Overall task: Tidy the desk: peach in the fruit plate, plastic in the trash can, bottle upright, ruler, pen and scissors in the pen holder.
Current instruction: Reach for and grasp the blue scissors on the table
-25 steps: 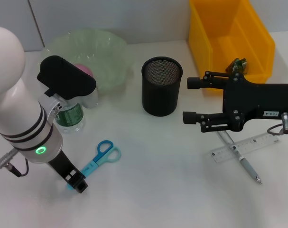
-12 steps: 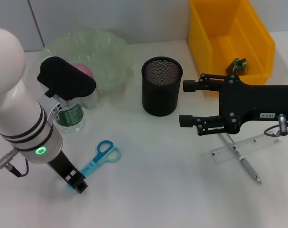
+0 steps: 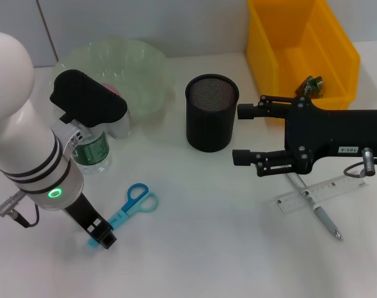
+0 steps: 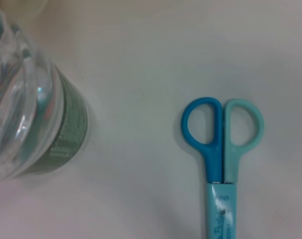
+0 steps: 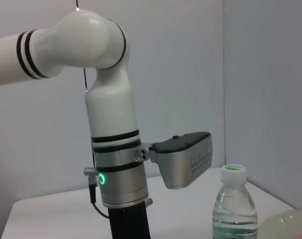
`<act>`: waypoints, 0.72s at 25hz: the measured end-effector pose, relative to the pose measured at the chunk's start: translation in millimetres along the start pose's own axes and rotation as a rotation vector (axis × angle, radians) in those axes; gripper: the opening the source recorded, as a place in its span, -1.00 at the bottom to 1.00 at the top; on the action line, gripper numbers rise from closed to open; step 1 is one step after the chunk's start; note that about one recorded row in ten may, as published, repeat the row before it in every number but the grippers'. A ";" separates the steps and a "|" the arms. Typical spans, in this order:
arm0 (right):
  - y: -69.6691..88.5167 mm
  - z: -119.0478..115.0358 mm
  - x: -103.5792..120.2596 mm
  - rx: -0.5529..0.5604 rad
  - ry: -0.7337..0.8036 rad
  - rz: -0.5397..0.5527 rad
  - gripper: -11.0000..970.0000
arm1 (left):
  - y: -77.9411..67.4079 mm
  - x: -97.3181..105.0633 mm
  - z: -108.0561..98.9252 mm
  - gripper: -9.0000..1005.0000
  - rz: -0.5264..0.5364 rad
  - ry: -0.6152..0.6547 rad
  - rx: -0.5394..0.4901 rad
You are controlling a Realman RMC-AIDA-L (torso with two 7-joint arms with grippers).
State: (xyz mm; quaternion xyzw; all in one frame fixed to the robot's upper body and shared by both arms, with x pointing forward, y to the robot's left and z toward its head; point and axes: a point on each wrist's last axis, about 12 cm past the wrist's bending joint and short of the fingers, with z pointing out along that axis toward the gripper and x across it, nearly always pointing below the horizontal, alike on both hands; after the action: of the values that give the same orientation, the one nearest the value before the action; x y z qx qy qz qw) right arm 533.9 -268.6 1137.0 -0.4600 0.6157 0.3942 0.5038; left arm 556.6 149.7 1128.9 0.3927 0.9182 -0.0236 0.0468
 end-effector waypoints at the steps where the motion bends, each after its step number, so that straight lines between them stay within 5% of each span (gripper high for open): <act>1: -0.1 0.2 -0.2 -0.001 0.000 -0.001 0.71 | 0.0 -0.2 0.0 0.07 0.000 -0.001 0.000; 18: -0.8 2.2 -2.3 -0.008 -0.003 -0.009 0.70 | 0.3 -1.4 1.6 0.07 -0.001 -0.007 0.004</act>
State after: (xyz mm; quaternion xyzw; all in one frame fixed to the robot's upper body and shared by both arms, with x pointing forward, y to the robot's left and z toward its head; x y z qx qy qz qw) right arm 535.3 -266.3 1138.8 -0.4641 0.6115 0.3950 0.5046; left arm 557.9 148.8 1127.4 0.3920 0.9182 -0.0270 0.0492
